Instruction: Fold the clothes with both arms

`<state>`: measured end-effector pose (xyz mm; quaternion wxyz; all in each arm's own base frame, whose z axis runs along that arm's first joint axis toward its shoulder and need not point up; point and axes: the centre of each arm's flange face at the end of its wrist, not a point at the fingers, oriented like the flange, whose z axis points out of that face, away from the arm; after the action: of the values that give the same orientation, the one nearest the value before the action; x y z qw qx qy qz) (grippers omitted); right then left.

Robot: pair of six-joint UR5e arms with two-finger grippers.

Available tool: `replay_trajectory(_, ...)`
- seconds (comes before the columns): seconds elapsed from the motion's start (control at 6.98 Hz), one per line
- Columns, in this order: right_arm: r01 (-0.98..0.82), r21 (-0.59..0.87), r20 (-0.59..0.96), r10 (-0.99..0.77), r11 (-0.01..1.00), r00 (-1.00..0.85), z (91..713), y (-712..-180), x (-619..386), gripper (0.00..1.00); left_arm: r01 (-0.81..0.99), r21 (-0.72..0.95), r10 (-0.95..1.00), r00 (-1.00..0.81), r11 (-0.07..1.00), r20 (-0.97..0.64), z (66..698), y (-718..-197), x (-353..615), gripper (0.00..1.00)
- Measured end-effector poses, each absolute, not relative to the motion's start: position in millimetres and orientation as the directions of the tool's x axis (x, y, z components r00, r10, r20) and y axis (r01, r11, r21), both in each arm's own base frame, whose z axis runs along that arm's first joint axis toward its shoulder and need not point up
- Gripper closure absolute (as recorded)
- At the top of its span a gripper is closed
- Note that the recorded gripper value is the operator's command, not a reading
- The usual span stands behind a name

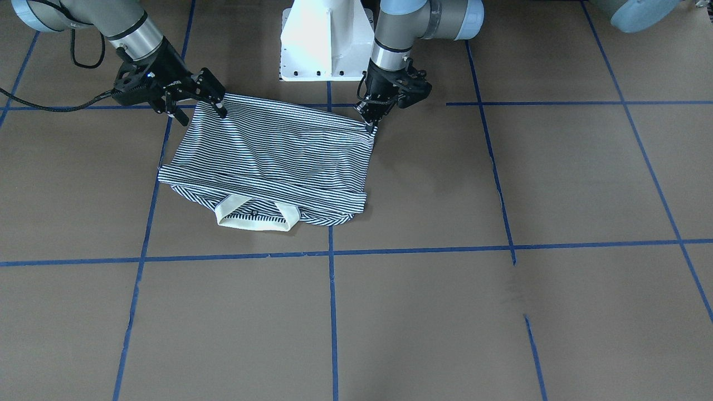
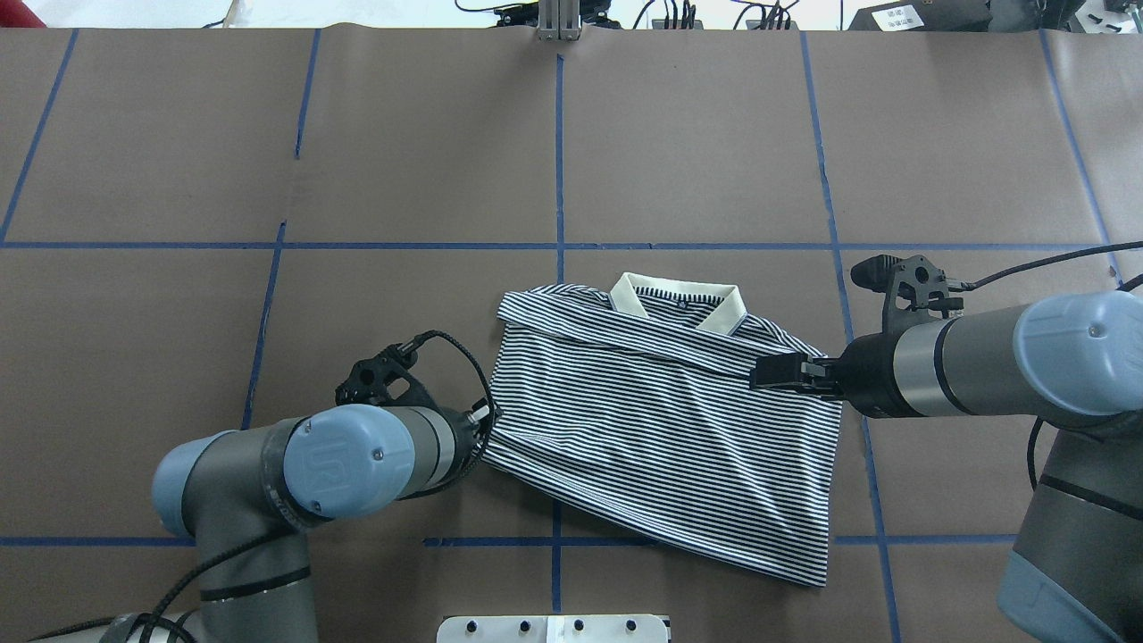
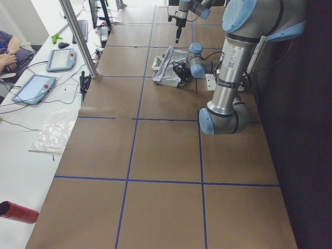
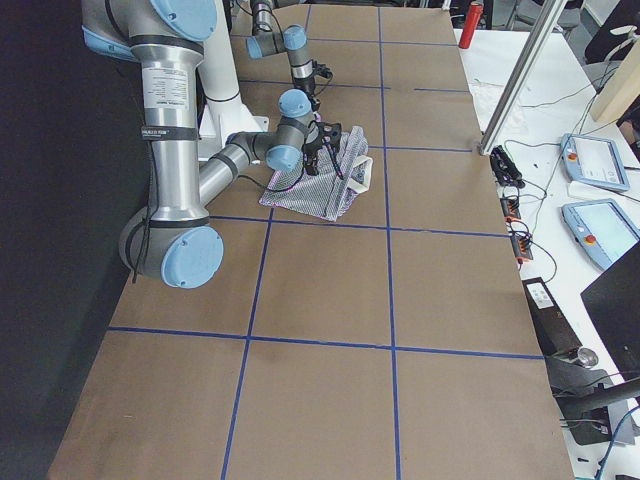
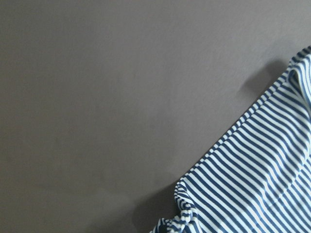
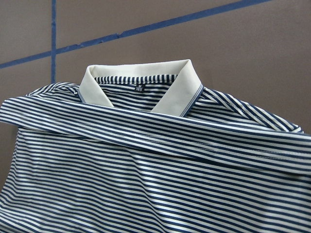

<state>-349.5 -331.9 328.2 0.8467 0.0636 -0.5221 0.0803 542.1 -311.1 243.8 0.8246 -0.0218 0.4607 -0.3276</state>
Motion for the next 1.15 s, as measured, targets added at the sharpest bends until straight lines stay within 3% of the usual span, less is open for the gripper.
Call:
replay_trajectory(0.29, -0.214, 0.023, 0.896, 0.075, 0.977, 0.437, 326.2, -336.8, -342.9, 0.00, 0.575, -0.210, -0.495, 0.399, 0.791, -0.772, 248.2, -387.9, 513.1, 1.00)
replay_trajectory(0.72, -0.211, -0.011, 0.904, 0.100, 0.977, 0.415, 323.0, -354.0, -320.9, 0.00, 0.598, 0.037, -0.363, 0.534, 0.801, -0.764, 260.2, -549.2, 524.7, 1.00)
replay_trajectory(1.15, -0.204, -0.028, 0.912, 0.109, 0.979, 0.396, 316.5, -365.9, -312.4, 0.00, 0.581, 0.208, -0.220, 0.579, 0.787, -0.785, 279.8, -624.9, 564.4, 1.00)
